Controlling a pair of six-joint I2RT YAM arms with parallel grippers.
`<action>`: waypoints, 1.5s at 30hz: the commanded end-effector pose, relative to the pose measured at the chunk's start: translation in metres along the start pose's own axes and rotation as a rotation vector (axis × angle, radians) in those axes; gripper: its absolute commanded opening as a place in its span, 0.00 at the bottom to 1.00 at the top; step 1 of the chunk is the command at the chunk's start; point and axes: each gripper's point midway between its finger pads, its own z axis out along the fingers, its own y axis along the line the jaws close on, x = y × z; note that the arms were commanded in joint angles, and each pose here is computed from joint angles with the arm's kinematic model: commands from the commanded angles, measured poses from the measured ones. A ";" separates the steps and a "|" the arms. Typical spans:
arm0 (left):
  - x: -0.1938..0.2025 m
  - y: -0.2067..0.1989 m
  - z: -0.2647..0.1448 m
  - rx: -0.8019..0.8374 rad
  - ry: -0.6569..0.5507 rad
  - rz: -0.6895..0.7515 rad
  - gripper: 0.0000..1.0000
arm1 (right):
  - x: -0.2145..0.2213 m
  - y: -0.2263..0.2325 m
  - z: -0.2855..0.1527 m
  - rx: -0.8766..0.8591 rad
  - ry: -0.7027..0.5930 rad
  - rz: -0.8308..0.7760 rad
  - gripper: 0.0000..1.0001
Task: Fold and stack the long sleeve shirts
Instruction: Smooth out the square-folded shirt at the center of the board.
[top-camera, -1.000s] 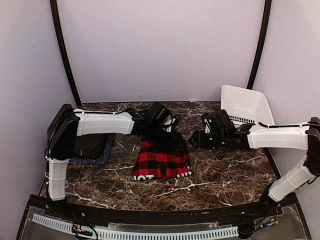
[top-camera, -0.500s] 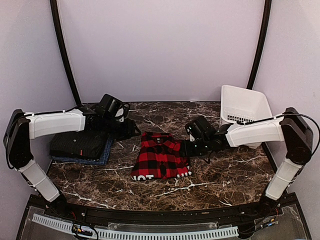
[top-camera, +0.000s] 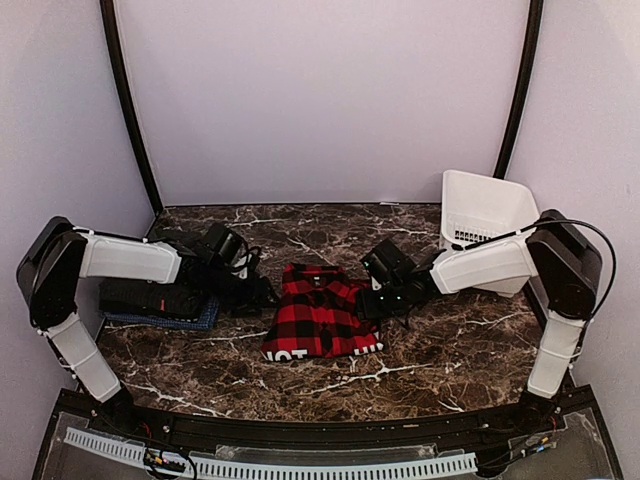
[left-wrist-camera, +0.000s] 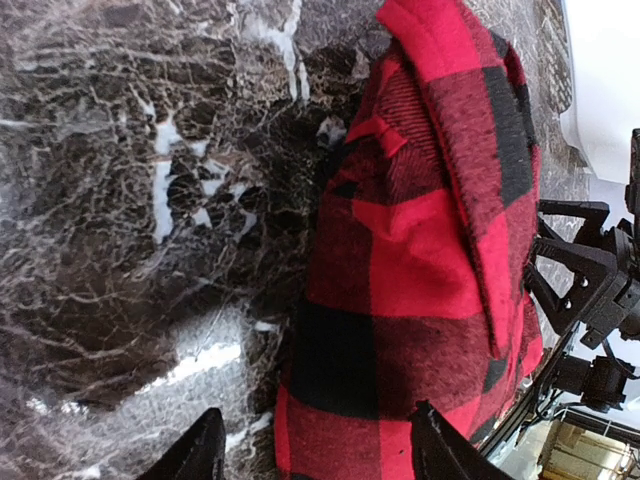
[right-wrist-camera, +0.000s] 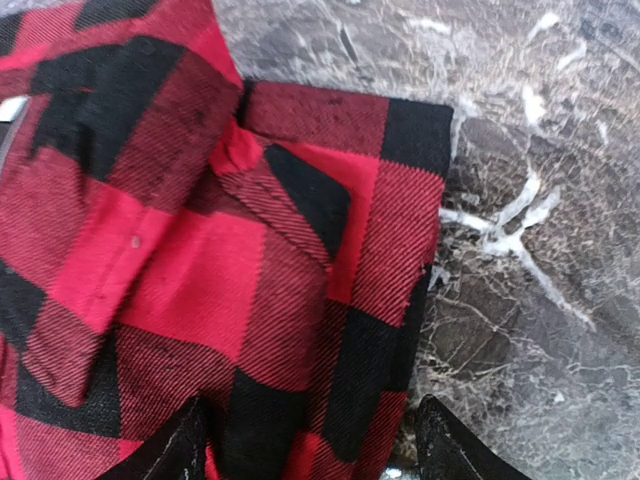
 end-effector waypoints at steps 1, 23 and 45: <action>0.020 -0.016 0.023 0.078 0.101 0.020 0.63 | -0.001 -0.001 0.008 0.001 0.002 0.007 0.67; -0.019 -0.056 -0.013 -0.008 -0.136 0.067 0.00 | -0.042 0.080 -0.039 -0.177 -0.089 -0.092 0.00; -0.011 0.007 -0.030 -0.236 -0.105 0.030 0.64 | -0.003 0.003 -0.053 -0.106 -0.036 0.007 0.49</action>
